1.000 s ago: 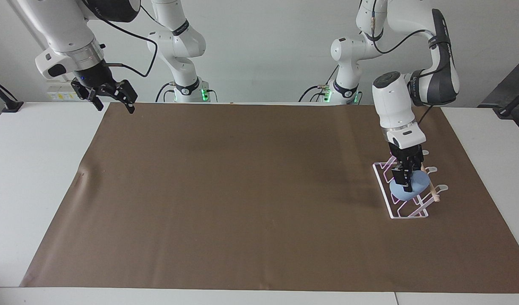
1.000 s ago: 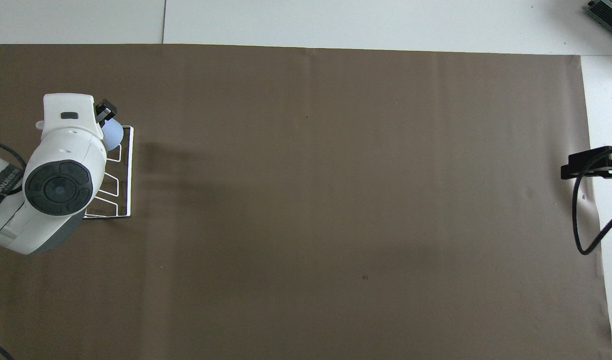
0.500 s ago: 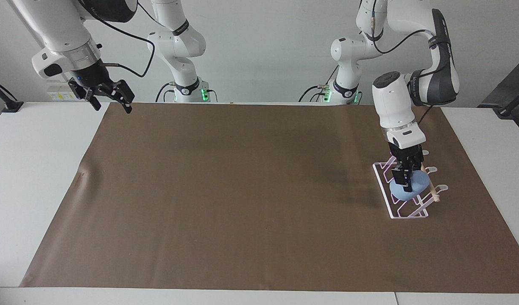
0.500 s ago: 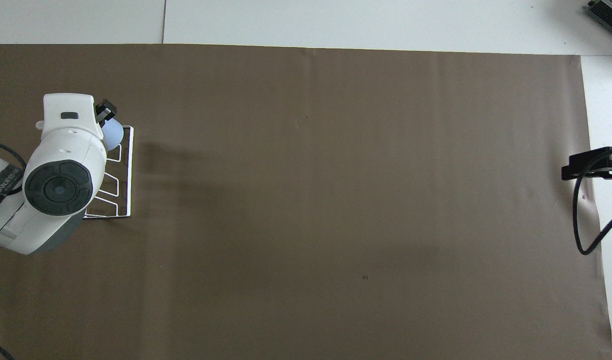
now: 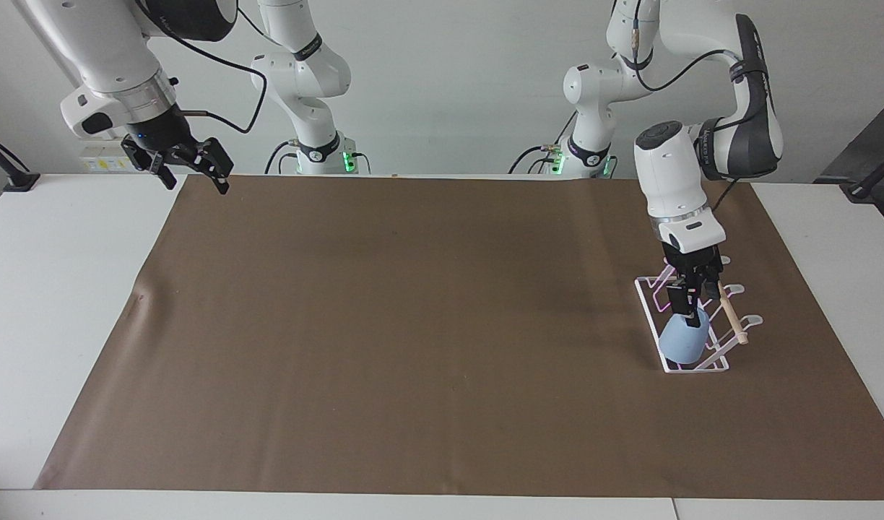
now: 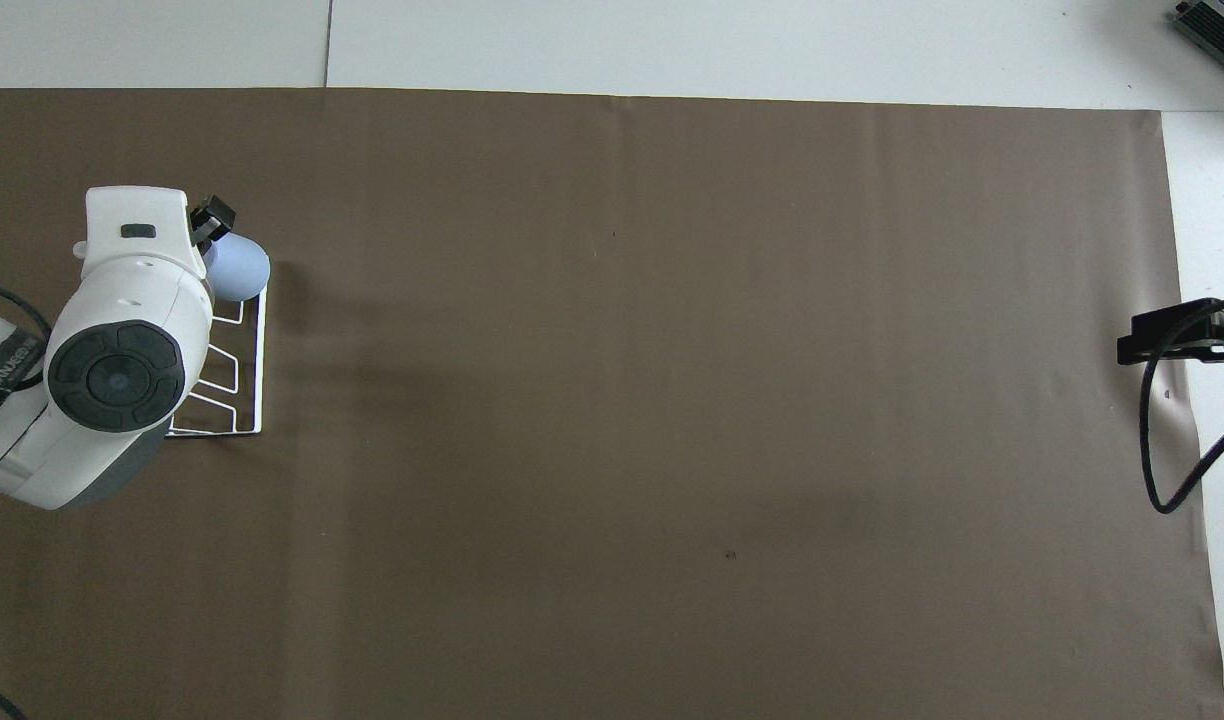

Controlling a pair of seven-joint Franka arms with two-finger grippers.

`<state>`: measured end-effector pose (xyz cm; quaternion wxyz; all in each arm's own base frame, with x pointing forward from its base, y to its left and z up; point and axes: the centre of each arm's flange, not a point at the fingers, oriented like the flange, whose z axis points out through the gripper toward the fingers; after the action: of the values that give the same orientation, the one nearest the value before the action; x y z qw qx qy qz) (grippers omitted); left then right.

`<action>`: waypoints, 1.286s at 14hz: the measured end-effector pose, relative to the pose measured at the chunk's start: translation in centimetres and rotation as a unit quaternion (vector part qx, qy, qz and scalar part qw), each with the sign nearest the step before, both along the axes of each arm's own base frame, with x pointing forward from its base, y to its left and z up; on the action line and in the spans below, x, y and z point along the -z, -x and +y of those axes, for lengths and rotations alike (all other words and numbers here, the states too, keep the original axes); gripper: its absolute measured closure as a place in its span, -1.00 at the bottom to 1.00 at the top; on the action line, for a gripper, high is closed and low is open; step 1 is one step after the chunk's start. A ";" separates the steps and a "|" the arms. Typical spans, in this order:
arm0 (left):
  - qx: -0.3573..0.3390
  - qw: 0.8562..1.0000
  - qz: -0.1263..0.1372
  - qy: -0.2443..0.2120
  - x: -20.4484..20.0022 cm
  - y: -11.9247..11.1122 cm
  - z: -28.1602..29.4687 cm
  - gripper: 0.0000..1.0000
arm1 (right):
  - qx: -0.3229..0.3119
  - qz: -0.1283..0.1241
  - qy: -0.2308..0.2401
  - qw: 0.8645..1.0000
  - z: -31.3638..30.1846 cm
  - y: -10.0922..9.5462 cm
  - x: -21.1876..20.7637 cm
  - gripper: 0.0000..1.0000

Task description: Hang cup on cup holder

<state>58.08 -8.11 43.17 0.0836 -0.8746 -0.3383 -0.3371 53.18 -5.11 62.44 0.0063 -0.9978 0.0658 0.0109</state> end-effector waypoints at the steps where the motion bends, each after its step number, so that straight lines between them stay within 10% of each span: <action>1: 0.000 1.000 -0.001 0.000 -0.1 0.0 0.0 -0.92 | -0.001 -0.001 0.000 1.000 0.1 0.0 -0.1 -1.00; 8: 0.023 1.000 0.004 -0.015 -2.9 1.3 -7.4 -1.00 | -0.009 -0.009 0.000 1.000 0.9 0.3 -0.9 -1.00; 18: 0.031 0.993 0.062 0.091 -13.0 7.2 -15.9 -1.00 | -0.004 -0.008 0.000 1.000 0.4 0.5 -1.0 -1.00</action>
<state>50.83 -24.06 56.13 0.0145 -0.9080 -0.3341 -0.2524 52.70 -4.69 63.42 0.0068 -0.9981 0.0618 0.0025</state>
